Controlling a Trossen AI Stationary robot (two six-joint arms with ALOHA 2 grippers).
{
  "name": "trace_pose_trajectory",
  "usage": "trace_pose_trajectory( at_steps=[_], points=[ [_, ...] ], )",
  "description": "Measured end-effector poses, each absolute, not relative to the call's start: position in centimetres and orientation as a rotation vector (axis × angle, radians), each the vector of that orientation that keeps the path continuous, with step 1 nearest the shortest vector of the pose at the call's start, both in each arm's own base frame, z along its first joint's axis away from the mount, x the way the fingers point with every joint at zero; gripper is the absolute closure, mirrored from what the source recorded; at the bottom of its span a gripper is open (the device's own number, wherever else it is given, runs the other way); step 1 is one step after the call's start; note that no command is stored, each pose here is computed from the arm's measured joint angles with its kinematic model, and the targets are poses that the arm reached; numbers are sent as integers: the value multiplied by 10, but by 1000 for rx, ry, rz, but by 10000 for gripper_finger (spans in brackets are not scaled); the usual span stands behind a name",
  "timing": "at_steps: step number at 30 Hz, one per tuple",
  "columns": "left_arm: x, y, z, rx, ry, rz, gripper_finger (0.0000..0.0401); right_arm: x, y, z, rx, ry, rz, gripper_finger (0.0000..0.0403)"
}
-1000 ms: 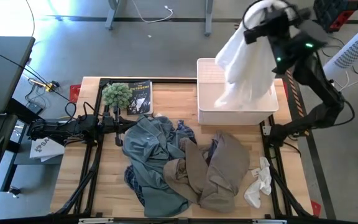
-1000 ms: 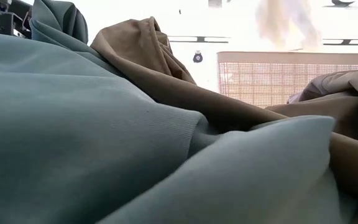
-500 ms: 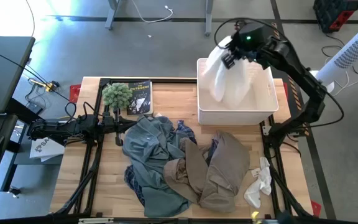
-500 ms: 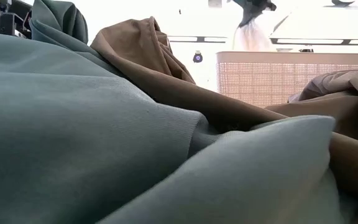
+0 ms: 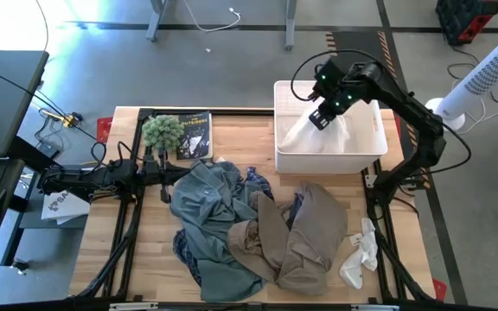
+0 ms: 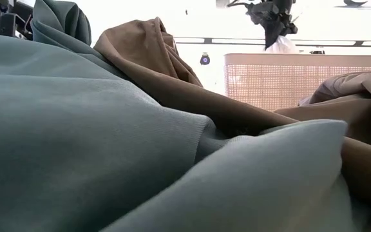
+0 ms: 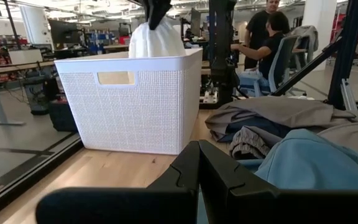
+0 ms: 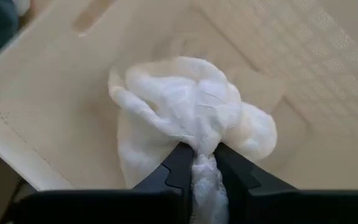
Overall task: Sort clothes
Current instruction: Put the white dress into the white laundry organizer, then put the white socks into the white laundry organizer
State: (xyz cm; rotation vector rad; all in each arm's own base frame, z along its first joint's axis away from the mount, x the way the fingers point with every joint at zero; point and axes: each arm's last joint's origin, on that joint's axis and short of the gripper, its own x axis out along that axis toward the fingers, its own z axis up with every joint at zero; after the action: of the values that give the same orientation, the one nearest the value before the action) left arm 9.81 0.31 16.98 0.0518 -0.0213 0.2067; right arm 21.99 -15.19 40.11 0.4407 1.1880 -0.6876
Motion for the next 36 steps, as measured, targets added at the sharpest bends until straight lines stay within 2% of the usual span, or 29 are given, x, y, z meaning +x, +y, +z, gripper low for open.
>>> trace_pose_trajectory(
  at_steps=[3, 11, 18, 22, 28, 36],
  points=[
    [98, 3, 170, 52, -21, 207, 400, 216, -153, 390, 453, 1277, -732, 328],
    [98, 3, 170, 52, -21, 207, 400, 213, -157, 379, 484, 1304, -797, 232],
    [98, 3, 170, 52, -21, 207, 400, 210, -139, 405, 528, 1166, -832, 217],
    [98, 3, 170, 51, -21, 207, 400, 214, -101, 423, 461, 1096, -726, 219],
    [98, 3, 170, 33, -24, 206, 400, 226, -8, 431, 350, 1060, -500, 219],
    [98, 3, 170, -55, -37, 203, 400, 232, 95, 415, 458, 1105, -400, 219]
  ],
)
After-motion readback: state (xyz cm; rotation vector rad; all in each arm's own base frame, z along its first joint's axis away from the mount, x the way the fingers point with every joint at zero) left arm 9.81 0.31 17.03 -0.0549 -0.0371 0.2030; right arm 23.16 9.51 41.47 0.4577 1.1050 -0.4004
